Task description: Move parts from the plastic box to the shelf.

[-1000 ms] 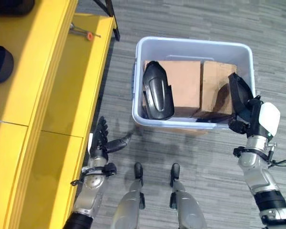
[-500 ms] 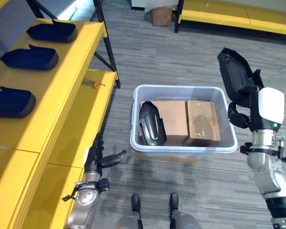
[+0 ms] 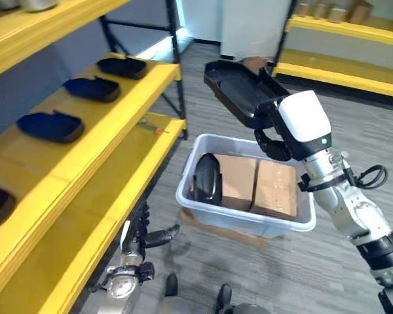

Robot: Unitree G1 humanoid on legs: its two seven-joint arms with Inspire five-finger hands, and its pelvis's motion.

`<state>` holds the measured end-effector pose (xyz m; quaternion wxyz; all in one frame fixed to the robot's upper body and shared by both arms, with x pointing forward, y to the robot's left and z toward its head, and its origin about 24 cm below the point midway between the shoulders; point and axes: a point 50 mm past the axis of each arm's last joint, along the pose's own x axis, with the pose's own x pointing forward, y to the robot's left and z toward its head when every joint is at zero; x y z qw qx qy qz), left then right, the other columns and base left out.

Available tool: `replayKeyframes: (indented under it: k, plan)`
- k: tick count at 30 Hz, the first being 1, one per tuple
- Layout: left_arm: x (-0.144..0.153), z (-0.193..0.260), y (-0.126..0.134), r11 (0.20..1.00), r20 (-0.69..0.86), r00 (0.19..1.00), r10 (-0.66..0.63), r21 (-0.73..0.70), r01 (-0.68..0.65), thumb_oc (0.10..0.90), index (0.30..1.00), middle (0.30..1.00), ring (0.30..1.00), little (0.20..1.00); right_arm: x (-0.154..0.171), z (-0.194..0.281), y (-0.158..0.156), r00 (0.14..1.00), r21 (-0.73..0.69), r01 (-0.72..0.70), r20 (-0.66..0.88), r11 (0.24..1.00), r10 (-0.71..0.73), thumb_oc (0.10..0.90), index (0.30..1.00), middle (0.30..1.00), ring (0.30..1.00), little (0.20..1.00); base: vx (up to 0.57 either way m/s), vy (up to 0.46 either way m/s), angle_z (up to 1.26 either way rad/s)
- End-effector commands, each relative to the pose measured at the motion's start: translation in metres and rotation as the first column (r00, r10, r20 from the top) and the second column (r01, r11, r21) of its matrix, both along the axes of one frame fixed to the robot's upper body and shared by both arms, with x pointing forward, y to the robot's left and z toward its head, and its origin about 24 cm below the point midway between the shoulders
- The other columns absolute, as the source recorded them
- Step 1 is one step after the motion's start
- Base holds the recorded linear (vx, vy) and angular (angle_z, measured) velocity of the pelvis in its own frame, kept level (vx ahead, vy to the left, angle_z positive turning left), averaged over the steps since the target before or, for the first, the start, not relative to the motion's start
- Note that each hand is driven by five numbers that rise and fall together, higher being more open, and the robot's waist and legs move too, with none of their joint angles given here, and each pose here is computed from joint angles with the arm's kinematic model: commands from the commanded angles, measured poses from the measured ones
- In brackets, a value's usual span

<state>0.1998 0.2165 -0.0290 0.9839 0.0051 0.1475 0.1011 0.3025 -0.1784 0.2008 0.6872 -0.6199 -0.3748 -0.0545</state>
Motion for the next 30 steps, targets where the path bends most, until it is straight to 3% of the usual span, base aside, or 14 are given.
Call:
replayKeyframes:
  k: [1,11,30]
  plan:
    - [0.023,0.043,0.008,0.999,0.239,0.970,0.032,-0.004,-0.032,0.900,1.000,1.000,1.000,1.000,-0.018,0.049,-0.015,0.955,0.077,0.019,0.292,0.997,-0.041,0.400,0.300,0.300,0.300,0.300,-0.19,-0.069,2.25]
    - [0.023,0.045,0.006,1.000,0.247,0.969,-0.002,0.023,-0.004,0.900,1.000,1.000,1.000,1.000,-0.034,0.015,-0.046,0.972,0.108,0.147,0.165,0.983,-0.164,0.400,0.300,0.300,0.300,0.300,0.02,0.211,1.19]
    - [0.010,0.046,0.032,0.987,0.236,0.969,0.067,0.129,-0.099,0.900,1.000,1.000,1.000,1.000,-0.008,-0.007,-0.013,0.992,0.055,0.122,0.020,0.991,-0.123,0.400,0.300,0.300,0.300,0.300,0.01,0.257,0.27]
